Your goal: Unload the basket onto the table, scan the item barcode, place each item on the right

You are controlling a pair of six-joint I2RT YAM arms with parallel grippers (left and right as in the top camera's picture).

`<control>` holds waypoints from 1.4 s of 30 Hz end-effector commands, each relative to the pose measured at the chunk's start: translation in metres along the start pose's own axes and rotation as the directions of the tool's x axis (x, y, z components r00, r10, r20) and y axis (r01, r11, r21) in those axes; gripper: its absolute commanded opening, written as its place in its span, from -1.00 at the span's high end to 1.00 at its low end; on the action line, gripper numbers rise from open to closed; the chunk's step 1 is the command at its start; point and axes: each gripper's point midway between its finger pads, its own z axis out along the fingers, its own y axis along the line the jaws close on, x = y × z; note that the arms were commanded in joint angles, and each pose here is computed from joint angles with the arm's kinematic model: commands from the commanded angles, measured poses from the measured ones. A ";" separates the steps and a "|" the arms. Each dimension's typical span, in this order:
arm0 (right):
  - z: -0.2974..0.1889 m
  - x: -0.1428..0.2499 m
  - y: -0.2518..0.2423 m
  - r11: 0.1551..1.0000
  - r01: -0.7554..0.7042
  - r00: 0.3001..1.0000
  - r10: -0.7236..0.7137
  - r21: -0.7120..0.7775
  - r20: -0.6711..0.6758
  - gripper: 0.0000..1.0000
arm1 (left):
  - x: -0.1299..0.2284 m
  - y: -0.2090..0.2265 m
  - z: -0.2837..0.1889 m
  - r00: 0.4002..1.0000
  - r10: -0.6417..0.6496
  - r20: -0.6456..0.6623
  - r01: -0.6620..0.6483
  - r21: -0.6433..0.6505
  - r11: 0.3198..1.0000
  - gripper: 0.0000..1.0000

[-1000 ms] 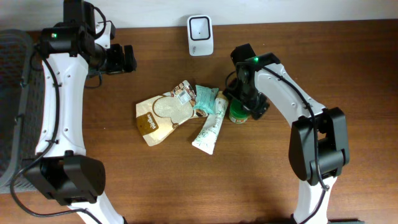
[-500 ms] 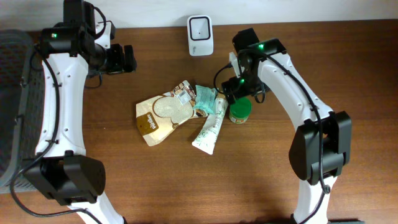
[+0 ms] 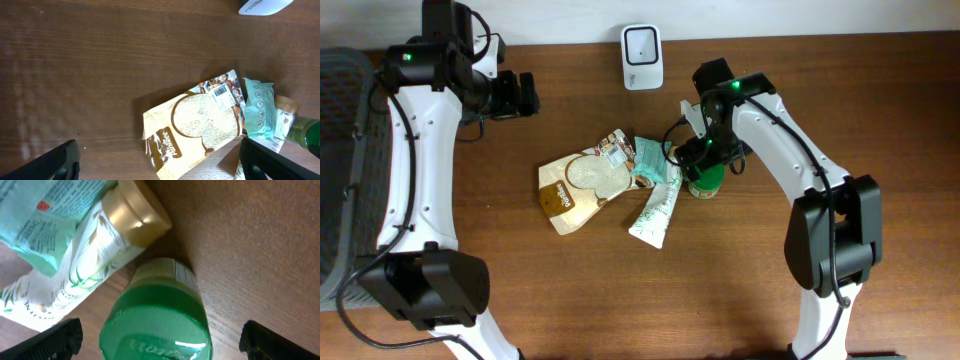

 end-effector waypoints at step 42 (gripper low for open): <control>-0.034 -0.007 0.020 0.990 -0.079 0.996 0.082 -0.120 0.023 0.00 | 0.000 0.000 0.001 1.000 0.016 -0.003 -0.015 0.009 1.000 -0.98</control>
